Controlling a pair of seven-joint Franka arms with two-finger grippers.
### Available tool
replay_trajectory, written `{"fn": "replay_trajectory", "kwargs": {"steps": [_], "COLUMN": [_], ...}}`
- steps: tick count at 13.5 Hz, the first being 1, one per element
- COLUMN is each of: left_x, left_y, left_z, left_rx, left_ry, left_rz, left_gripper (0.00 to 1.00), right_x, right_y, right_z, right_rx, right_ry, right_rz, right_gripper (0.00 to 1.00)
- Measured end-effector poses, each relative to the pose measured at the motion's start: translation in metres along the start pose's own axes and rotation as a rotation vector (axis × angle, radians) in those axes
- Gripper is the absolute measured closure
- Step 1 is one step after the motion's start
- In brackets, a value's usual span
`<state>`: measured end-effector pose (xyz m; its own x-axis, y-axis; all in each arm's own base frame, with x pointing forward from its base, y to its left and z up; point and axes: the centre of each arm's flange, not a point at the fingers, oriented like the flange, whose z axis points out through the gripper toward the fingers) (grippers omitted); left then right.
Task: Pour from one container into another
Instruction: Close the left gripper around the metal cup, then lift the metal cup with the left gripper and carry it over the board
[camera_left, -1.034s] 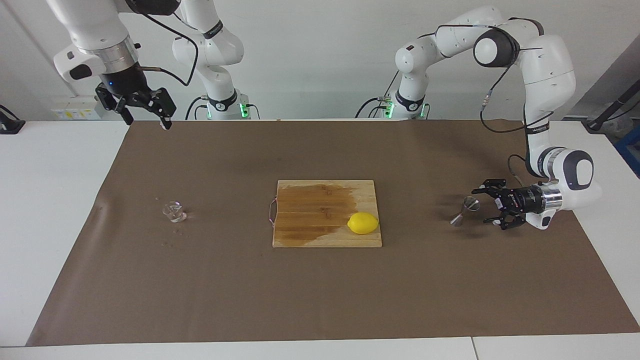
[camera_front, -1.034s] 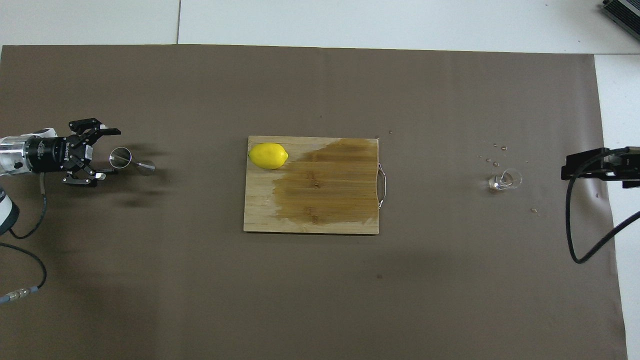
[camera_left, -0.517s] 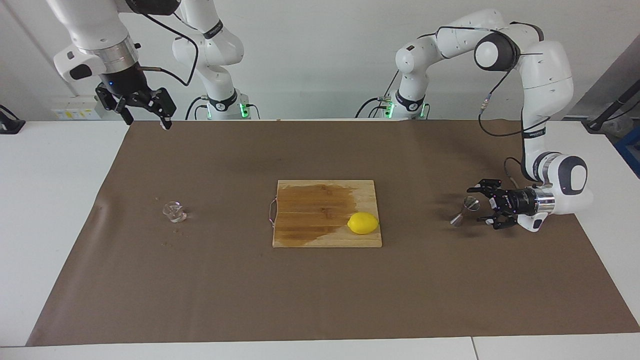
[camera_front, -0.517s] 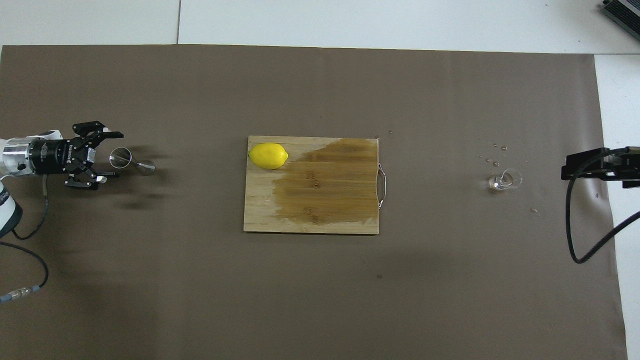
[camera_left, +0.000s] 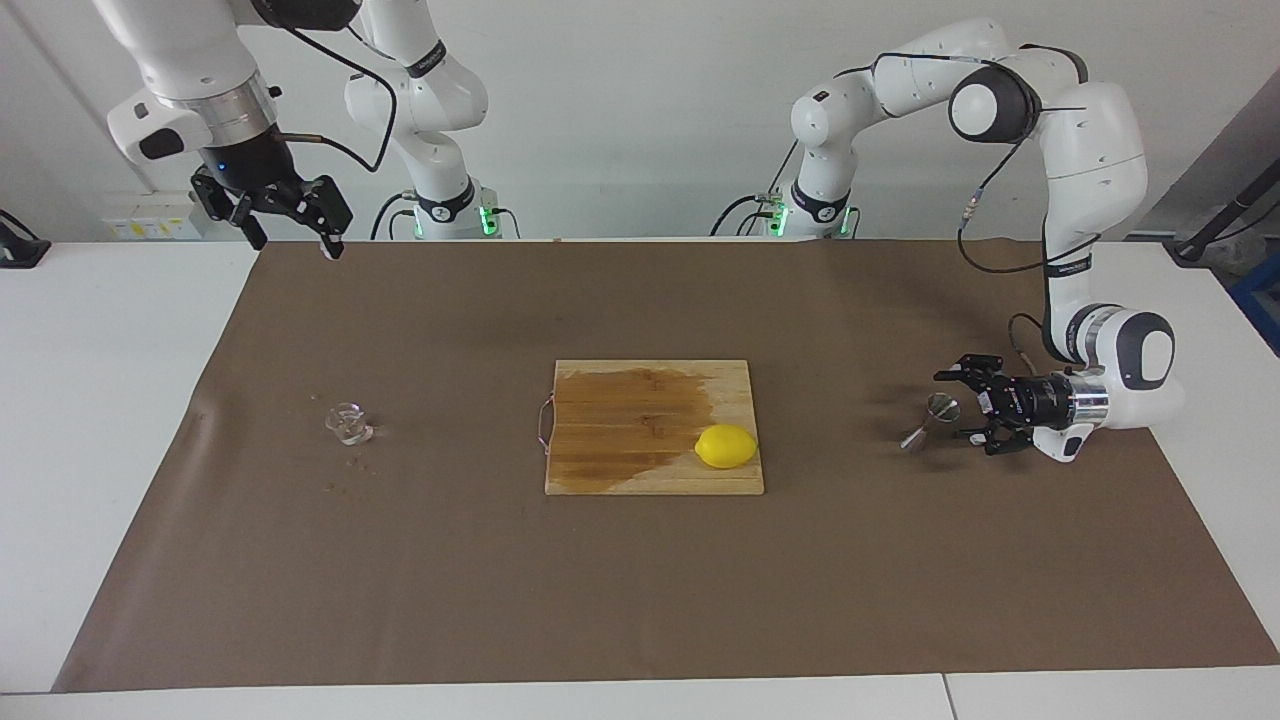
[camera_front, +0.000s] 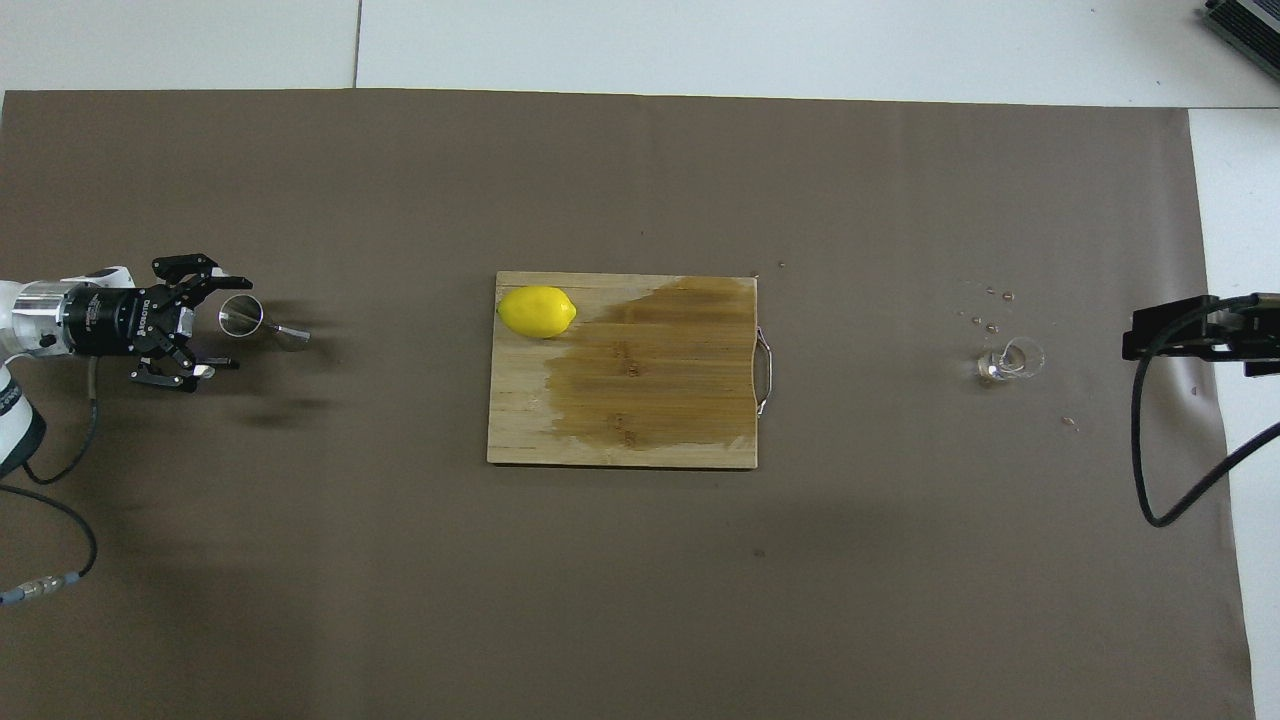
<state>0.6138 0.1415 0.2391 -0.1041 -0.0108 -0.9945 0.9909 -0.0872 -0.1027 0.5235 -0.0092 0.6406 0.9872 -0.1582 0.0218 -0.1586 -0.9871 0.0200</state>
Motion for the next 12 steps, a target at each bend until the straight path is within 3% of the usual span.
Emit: {"fn": "replay_trajectory", "kwargs": {"steps": [12], "left_x": [0.0095], "left_y": [0.0049], "left_z": [0.005], "left_rx": [0.01], "left_ry": [-0.011], "left_rz": [-0.002], "left_gripper": [0.0], "right_x": [0.0], "right_y": [0.0], "right_z": [0.0], "right_rx": [0.0], "right_ry": [0.0], "right_rz": [0.0], "right_gripper": [0.0]}}
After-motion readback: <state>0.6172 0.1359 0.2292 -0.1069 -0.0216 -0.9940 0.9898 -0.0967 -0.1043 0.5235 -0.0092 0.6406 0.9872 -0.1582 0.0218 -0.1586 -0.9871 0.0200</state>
